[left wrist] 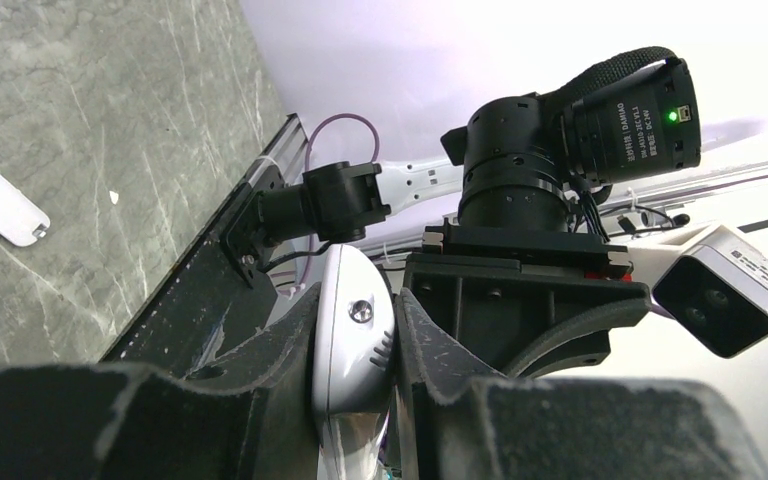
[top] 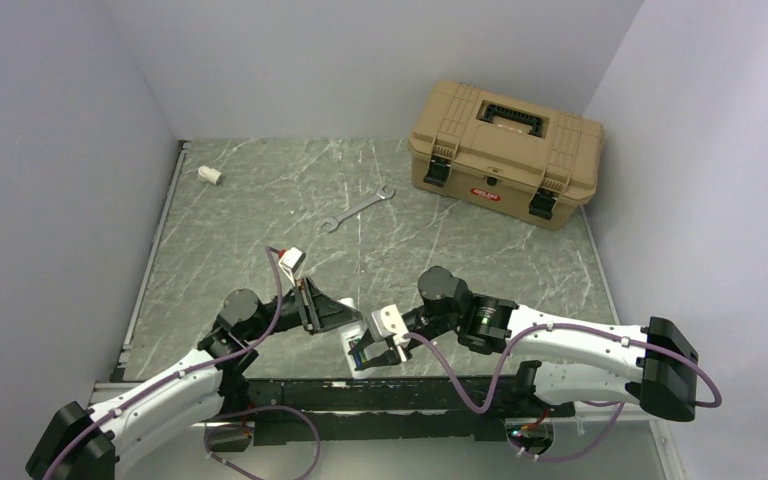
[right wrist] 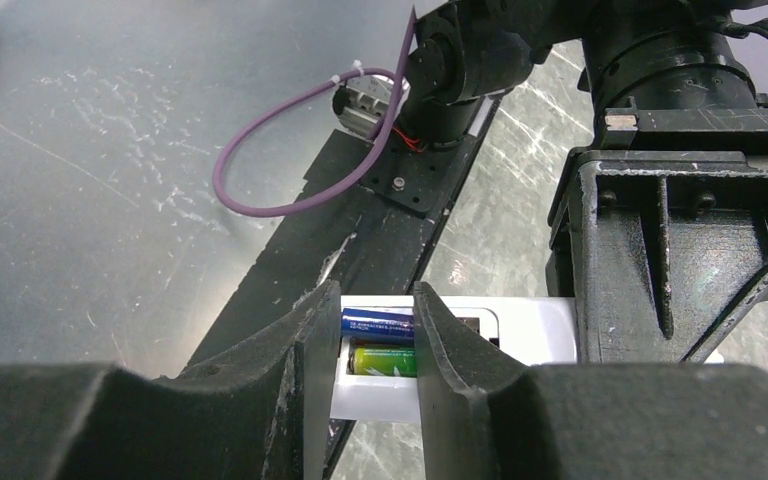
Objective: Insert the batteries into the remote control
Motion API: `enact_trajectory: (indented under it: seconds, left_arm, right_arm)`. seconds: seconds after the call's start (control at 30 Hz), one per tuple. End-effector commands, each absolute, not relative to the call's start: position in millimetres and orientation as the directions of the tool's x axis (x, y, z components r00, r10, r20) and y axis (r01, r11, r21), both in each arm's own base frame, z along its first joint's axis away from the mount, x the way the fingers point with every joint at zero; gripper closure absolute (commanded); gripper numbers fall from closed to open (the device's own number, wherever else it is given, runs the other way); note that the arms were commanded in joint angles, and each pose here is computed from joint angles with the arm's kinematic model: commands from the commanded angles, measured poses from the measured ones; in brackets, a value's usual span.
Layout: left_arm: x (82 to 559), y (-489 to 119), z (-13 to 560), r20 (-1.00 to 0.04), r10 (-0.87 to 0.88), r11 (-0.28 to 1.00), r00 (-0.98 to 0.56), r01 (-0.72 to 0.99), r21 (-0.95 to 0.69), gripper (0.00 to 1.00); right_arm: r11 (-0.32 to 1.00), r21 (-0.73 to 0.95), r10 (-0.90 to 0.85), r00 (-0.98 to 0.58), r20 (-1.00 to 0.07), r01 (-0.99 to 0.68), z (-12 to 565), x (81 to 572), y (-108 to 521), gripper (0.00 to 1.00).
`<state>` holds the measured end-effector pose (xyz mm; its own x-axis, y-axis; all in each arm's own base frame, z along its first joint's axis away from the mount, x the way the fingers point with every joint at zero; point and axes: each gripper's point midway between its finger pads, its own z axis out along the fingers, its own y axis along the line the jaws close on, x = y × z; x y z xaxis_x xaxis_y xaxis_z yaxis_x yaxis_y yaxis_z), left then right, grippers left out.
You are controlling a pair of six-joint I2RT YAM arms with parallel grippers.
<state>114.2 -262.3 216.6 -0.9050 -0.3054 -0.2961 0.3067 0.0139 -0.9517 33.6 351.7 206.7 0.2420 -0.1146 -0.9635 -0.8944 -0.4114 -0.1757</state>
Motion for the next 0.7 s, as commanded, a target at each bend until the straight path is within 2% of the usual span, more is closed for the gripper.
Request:
enact_trajectory:
  seconds: [0.0,0.67]
  left_arm:
    - [105,-261,244,-0.328,-0.302,-0.082,-0.895,0.367,-0.927,1.00]
    - [104,-261,247,-0.328,-0.299,-0.092,-0.896,0.370,-0.925,1.00]
  right_arm:
    - [-0.360,-0.179,-0.167,0.252,-0.953,-0.916,189,47,353,0.67]
    - [-0.300,-0.196,-0.202,0.263,-0.944,-0.934,176,63,362,0.68]
